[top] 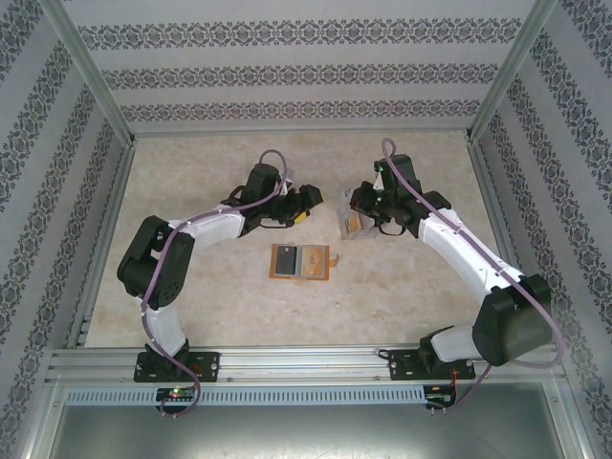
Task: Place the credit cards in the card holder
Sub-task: Pick up the credit card from the storage box.
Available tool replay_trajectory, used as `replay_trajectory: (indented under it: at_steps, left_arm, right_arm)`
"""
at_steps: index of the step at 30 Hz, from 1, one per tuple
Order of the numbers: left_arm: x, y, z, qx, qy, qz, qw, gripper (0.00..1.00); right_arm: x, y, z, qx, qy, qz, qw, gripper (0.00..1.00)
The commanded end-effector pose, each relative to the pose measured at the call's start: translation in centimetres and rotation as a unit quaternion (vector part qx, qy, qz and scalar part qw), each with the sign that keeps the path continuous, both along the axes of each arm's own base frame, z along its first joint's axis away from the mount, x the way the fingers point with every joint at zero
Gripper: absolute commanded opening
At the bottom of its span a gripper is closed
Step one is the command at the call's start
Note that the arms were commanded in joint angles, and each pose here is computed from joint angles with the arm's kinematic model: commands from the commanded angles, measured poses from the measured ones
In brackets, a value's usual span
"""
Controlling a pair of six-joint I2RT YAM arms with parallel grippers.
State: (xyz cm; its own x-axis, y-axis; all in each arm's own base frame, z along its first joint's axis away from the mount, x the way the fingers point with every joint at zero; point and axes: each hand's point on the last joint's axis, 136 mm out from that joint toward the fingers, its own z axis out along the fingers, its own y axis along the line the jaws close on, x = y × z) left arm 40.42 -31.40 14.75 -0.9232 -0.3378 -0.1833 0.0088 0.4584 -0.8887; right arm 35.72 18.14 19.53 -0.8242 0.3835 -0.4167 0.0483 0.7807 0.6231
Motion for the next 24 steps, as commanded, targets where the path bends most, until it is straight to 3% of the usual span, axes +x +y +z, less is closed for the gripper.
replay_trajectory:
  at_steps: [1, 6, 9, 15, 22, 24]
  left_arm:
    - [0.6, -1.6, 4.9, -0.107, -0.042, -0.033, 0.993, 0.76]
    - [1.0, -2.4, 6.9, -0.153, -0.057, -0.049, 0.985, 0.68]
    - [0.7, -2.5, 7.3, -0.163, -0.058, -0.06, 0.983, 0.56]
    - [0.2, -2.4, 8.5, -0.179, -0.069, -0.064, 0.979, 0.22]
    - [0.3, -2.5, 9.1, -0.19, -0.069, -0.063, 0.977, 0.02]
    - [0.4, -2.5, 9.2, -0.193, -0.069, -0.061, 0.977, 0.0]
  right_arm:
    - [0.0, 2.7, 3.1, 0.118, -0.014, 0.031, 0.992, 0.0]
    - [0.1, 2.8, 3.6, 0.16, -0.017, 0.031, 0.987, 0.0]
    - [0.3, 2.5, 3.6, 0.178, -0.016, 0.027, 0.984, 0.0]
    - [0.6, 2.1, 3.3, 0.203, -0.011, 0.022, 0.979, 0.0]
    - [0.9, 2.4, 3.6, 0.242, -0.011, 0.037, 0.969, 0.05]
    - [0.8, 2.6, 3.5, 0.247, -0.008, 0.045, 0.968, 0.09]
